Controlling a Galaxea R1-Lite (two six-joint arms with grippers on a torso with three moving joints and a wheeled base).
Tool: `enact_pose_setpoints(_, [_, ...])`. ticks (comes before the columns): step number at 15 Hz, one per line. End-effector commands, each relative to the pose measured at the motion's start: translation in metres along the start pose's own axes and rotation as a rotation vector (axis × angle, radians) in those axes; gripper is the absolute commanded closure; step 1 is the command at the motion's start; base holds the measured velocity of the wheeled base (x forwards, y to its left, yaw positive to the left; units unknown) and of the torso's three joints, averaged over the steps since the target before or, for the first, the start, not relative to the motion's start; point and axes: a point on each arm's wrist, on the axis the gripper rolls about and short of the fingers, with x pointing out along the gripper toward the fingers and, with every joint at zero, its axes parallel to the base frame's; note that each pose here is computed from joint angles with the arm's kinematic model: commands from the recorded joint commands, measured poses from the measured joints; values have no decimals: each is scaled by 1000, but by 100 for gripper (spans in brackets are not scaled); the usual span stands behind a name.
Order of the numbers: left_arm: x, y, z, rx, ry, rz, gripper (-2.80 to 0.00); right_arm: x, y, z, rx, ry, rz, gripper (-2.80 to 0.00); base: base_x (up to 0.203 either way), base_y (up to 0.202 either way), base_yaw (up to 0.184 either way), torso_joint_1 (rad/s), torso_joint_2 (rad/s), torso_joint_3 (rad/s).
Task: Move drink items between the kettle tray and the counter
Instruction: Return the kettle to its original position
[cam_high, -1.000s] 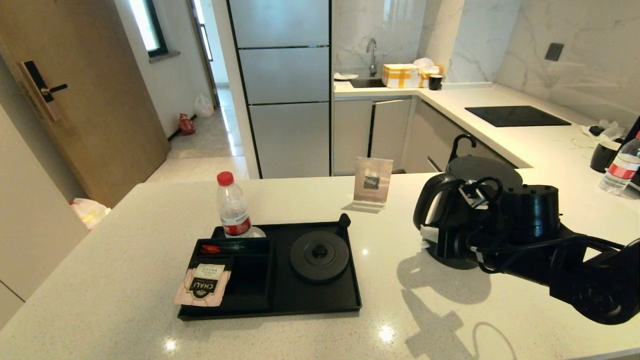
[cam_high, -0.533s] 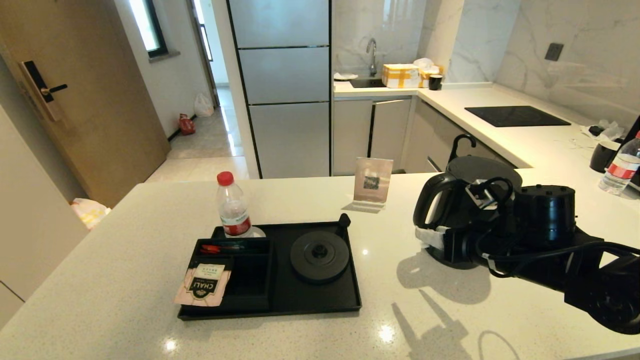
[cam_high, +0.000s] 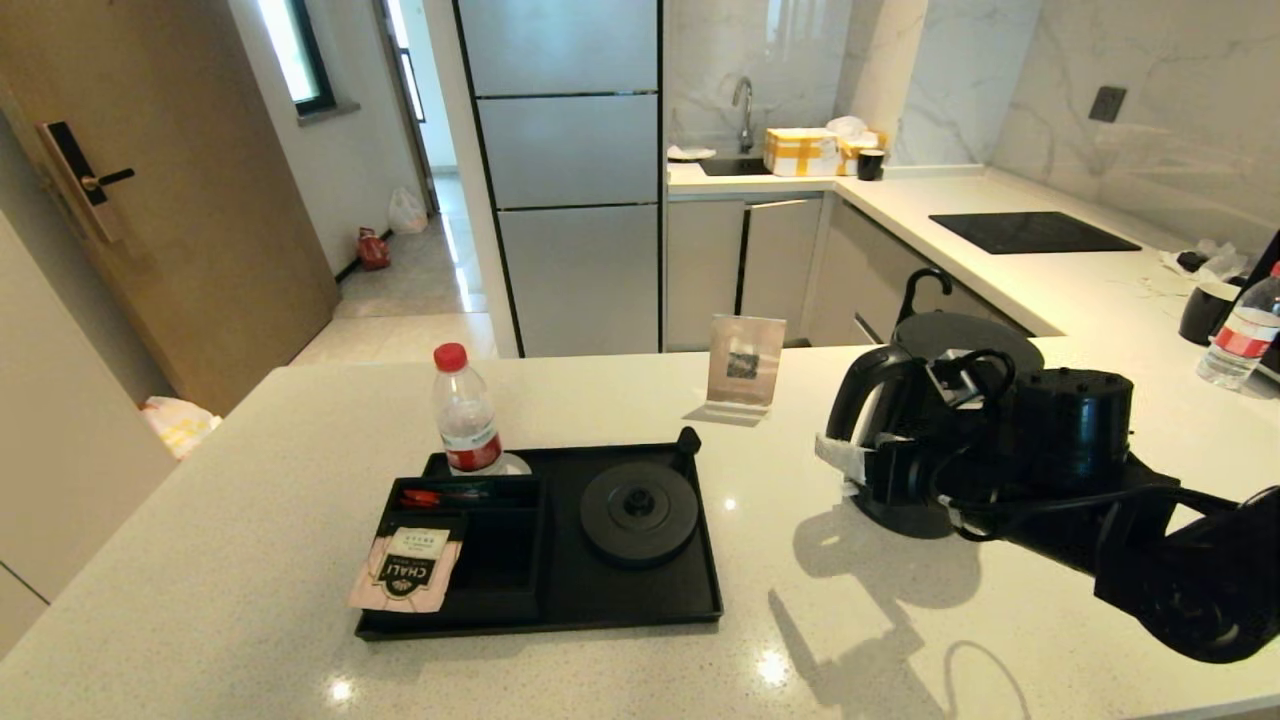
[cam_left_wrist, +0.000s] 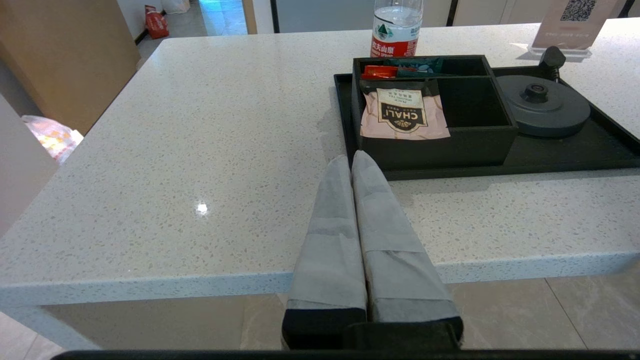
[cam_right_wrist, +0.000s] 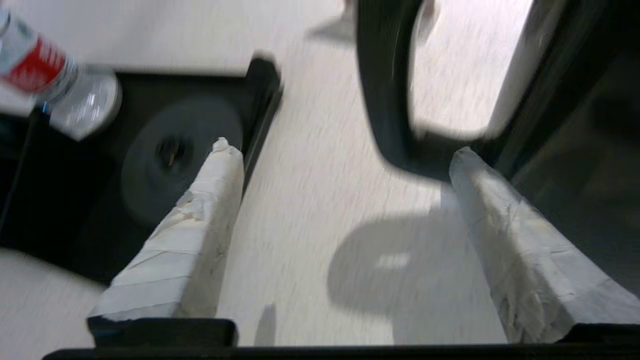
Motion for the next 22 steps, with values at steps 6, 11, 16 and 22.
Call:
enact_pose_setpoints(6, [0,0,0,0,2,0,0,39,-1,-17,-8,-120,-99,-280,0,0,0,0,0,0])
enact_pose_setpoints(11, [0,0,0,0,2,-2,0,43,0,-15,-7,-134,-127,-280,0,0,0,0,0,0])
enact_pose_setpoints(16, [0,0,0,0,2,0,0,61,2,-13,-5,-175,-214,-280,0,0,0,0,0,0])
enact_pose_setpoints(22, [0,0,0,0,2,0,0,64,6,-13,-14,-180,-236,0,0,0,0,0,0,0])
